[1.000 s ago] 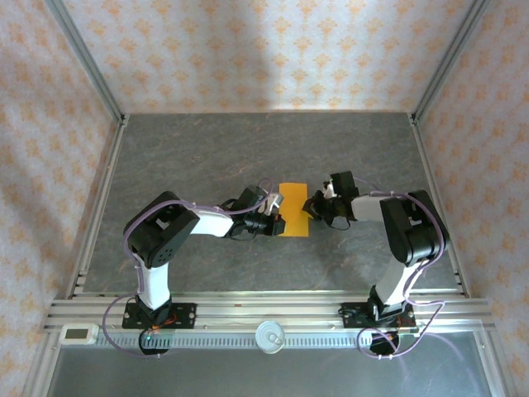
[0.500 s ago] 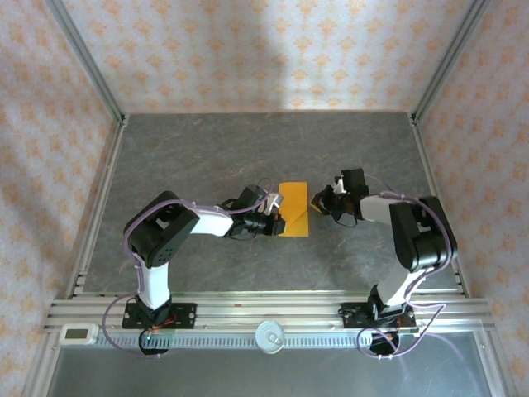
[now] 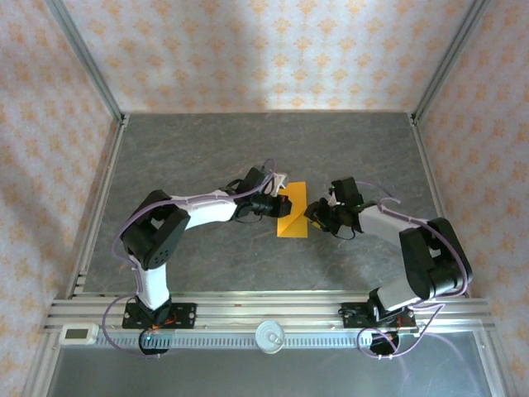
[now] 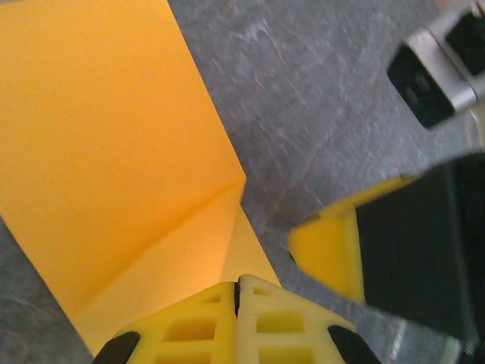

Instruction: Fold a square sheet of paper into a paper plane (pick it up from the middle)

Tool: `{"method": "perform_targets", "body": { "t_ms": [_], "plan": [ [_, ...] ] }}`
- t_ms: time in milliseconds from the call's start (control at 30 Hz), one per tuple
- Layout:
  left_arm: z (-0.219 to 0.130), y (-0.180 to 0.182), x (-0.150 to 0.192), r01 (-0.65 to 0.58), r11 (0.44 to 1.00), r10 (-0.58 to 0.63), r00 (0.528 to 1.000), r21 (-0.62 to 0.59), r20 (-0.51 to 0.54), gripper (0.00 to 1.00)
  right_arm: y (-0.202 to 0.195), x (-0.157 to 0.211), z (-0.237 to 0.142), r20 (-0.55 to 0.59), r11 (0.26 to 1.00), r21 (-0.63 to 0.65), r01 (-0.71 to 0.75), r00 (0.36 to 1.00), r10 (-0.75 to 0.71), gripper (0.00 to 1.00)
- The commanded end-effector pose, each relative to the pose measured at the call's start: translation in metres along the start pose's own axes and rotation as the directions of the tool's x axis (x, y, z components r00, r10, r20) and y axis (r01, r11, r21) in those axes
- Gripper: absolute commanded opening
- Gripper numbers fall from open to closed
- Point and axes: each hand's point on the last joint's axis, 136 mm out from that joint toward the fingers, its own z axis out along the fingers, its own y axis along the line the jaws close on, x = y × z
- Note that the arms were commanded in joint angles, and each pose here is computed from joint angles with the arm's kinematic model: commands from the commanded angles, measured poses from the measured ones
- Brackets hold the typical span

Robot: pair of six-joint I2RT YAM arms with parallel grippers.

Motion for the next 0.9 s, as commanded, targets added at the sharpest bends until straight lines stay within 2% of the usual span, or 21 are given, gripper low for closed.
{"method": "perform_targets", "body": {
  "t_ms": [0,167,467,867],
  "plan": [
    [0.010,0.033,0.009,-0.007,0.992,0.001,0.999,-0.126,-0.046,0.00,-0.014,0.010,-0.003,0.007,0.998,0.061,-0.022,1.000,0.022,0.37],
    [0.025,0.047,0.022,-0.011,0.989,-0.003,0.996,-0.150,-0.093,0.00,-0.009,0.022,0.002,-0.028,0.999,0.047,-0.022,0.999,0.023,0.39],
    [0.034,0.060,0.044,-0.001,0.988,-0.022,0.990,-0.157,-0.139,0.00,0.001,0.028,0.010,-0.058,0.999,0.023,-0.034,0.998,0.035,0.41],
    [0.033,0.061,0.051,0.018,0.989,-0.040,0.989,-0.148,-0.145,0.00,0.008,0.032,0.021,-0.090,0.999,0.005,-0.037,0.995,0.038,0.41]
  ]
}}
